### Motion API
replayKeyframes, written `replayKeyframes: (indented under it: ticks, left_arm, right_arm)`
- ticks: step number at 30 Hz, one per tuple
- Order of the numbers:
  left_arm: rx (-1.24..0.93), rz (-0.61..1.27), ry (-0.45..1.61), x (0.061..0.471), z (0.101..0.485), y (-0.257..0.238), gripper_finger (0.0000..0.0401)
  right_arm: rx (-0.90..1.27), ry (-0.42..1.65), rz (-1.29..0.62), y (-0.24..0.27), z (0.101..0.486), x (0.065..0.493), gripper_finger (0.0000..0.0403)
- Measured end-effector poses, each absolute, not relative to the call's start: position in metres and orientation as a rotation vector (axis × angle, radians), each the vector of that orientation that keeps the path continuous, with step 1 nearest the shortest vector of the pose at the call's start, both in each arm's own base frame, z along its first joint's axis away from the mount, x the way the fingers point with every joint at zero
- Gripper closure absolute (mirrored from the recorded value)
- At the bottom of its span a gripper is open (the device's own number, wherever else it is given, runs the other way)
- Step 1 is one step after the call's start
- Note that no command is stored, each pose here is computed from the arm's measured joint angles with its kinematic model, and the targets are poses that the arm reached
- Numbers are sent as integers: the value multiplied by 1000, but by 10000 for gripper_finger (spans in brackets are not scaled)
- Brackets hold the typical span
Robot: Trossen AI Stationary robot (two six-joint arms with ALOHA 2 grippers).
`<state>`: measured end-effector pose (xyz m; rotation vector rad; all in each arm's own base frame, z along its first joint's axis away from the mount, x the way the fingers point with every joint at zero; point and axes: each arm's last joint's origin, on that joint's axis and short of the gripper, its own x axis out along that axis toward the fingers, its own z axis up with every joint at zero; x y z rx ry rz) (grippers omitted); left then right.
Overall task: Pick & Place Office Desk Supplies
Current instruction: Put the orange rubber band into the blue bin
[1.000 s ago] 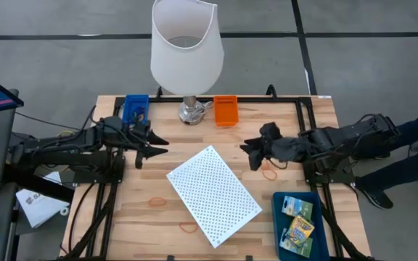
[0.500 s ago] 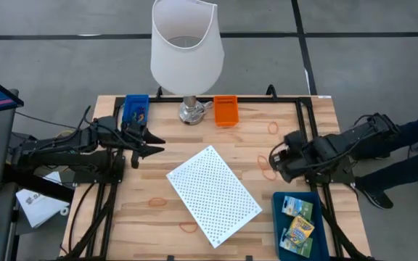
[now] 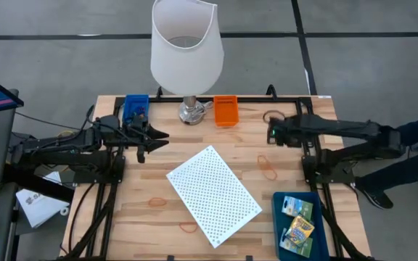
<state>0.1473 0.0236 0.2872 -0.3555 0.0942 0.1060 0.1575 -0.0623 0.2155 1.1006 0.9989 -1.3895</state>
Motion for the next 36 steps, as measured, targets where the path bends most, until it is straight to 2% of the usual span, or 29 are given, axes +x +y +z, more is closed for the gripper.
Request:
replayKeyframes:
  ticks: [5, 12, 16, 22, 24, 27, 33, 36]
  left_arm:
    - [-389, 117, 70, 148, 289, 24, 260]
    - [-437, 126, 67, 148, 289, 24, 260]
    - [-467, 138, 63, 148, 289, 25, 260]
    - [-520, 136, 93, 147, 286, 23, 260]
    - [-533, 123, 182, 145, 279, 19, 260]
    - [-587, 82, 426, 138, 259, 8, 260]
    - [-670, -184, 793, 126, 239, -30, 266]
    - [-655, -160, 974, 113, 227, -45, 269]
  right_arm:
    - [1206, 855, -1310, -102, 196, 155, 265]
    - [1249, 806, -1393, -132, 185, 149, 305]
    - [1209, 871, -1332, -125, 183, 157, 323]
    - [1119, 861, -1235, -98, 192, 169, 322]
    - [1094, 828, -1236, -94, 197, 169, 318]
    - [1087, 793, -1232, -93, 202, 166, 311]
    - [1080, 739, -1204, -90, 212, 160, 294]
    - [1075, 720, -1199, -89, 215, 158, 283]
